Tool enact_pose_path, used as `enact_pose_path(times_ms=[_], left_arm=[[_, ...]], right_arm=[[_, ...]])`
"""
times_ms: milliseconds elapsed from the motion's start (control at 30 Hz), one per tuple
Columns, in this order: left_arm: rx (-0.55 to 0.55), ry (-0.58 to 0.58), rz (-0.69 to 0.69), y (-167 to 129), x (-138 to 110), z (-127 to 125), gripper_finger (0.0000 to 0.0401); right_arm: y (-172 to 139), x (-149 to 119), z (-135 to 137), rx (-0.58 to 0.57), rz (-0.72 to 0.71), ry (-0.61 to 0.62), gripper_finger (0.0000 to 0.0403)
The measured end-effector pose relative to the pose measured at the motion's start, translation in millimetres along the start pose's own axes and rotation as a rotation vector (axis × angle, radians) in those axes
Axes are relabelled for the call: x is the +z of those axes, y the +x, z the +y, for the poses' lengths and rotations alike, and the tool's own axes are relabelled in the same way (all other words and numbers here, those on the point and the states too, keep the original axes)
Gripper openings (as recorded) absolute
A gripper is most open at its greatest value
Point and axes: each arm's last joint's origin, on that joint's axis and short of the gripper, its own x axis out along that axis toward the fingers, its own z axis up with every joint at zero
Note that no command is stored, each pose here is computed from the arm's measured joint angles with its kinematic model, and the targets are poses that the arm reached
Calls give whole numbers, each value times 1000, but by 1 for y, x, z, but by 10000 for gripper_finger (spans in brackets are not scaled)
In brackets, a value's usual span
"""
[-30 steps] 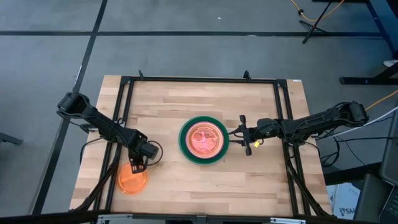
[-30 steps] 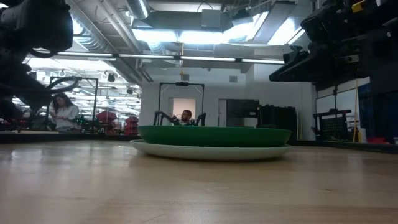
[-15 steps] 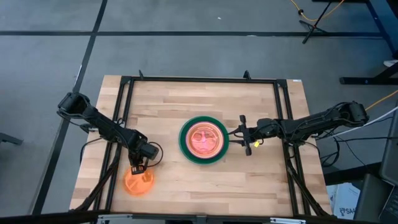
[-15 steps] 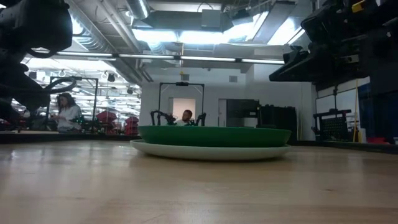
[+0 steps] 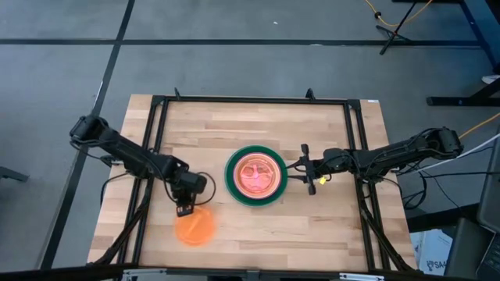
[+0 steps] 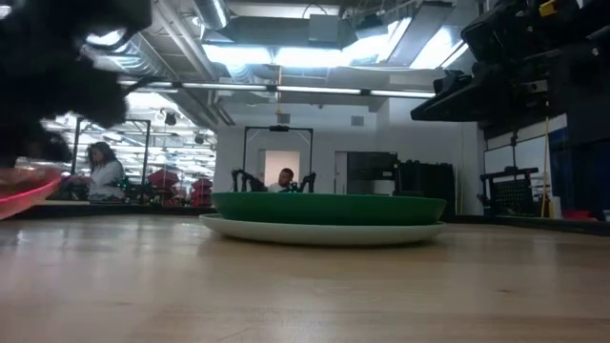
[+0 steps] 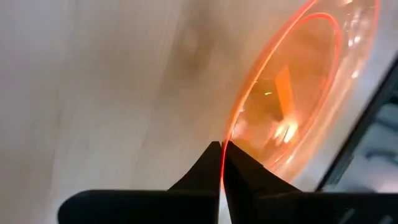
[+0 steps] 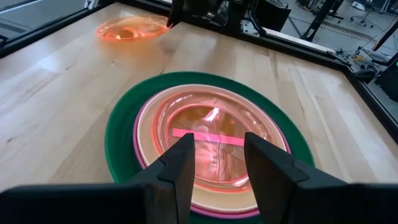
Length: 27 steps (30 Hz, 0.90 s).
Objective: Stack plastic plates
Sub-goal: Stack the orange plate on the red plate
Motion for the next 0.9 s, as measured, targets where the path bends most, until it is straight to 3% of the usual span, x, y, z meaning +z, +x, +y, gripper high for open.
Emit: enact_pose_path(times_ms=[400, 700, 900], left_arm=[[-80, -60, -324, -65, 46, -23, 6], [-1, -139, -663, -95, 75, -18, 7], [103, -42, -817, -96, 91, -11, 7]], right_arm=[[0, 0, 0, 1, 3, 0, 133], [0, 0, 0, 1, 2, 0, 133], [0, 0, 0, 1, 2, 0, 133]])
